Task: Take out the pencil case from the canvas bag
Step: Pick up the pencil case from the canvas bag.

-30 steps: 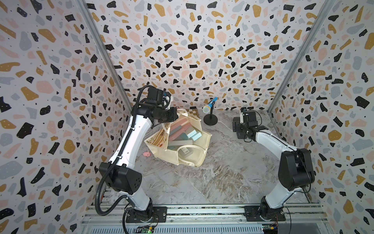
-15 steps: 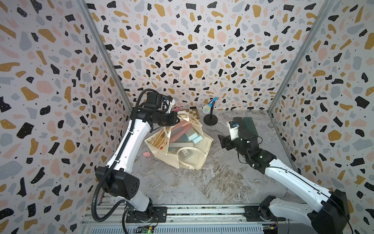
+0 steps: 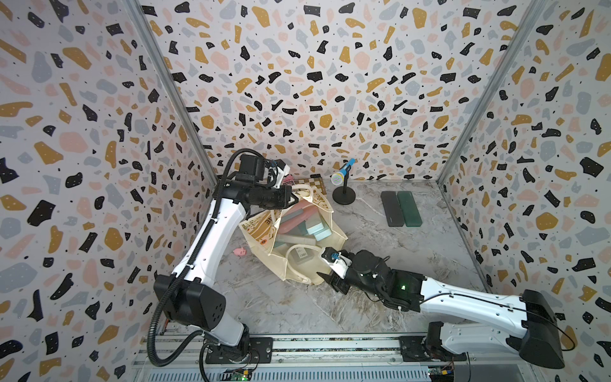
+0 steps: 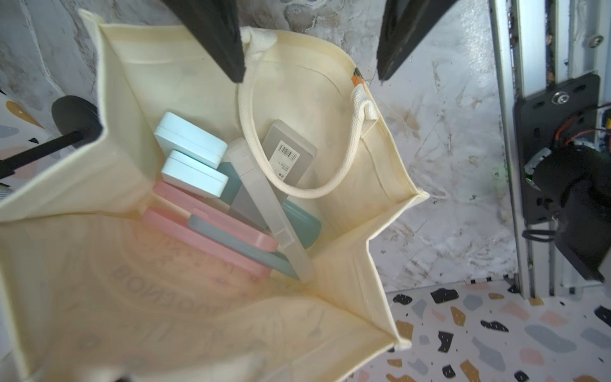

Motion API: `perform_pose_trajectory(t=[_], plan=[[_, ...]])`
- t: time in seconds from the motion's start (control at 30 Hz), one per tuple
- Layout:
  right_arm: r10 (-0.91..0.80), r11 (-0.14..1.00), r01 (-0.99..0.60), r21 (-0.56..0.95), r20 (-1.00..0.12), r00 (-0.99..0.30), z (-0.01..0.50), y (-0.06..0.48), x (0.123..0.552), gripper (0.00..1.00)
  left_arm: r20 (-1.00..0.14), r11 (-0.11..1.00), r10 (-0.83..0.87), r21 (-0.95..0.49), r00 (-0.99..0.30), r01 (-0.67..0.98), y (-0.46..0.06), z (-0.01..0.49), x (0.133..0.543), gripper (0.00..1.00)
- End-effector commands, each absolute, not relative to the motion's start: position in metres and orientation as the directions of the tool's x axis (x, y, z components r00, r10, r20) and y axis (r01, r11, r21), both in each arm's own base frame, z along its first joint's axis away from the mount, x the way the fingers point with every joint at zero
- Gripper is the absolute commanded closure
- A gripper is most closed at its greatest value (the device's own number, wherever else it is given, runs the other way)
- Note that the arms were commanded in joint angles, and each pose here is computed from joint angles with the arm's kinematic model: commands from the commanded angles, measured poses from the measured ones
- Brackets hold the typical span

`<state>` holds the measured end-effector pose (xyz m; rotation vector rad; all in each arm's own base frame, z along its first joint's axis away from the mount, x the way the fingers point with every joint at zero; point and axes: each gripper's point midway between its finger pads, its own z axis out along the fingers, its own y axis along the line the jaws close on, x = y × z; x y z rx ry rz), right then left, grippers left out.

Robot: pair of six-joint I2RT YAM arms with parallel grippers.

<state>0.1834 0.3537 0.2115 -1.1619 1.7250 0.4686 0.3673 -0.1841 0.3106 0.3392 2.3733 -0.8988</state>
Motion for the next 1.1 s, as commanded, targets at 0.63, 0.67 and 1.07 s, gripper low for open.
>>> perform_pose_trajectory(t=[0.63, 0.67, 1.07], plan=[[-0.609, 0.382, -0.886, -0.263, -0.793, -0.027, 0.177, 0.434, 0.293, 0.44, -0.694, 0.665, 0.045, -0.516, -0.719, 0.540, -0.193, 0.353, 0.353, 1.00], [-0.617, 0.381, -0.885, -0.268, -0.787, -0.027, 0.174, 0.435, 0.298, 0.44, -0.695, 0.665, 0.045, -0.515, -0.718, 0.540, -0.193, 0.353, 0.353, 1.00], [-0.691, 0.352, -0.888, -0.295, -0.722, -0.034, 0.143, 0.450, 0.329, 0.46, -0.686, 0.667, 0.047, -0.520, -0.726, 0.534, -0.193, 0.349, 0.354, 1.00]])
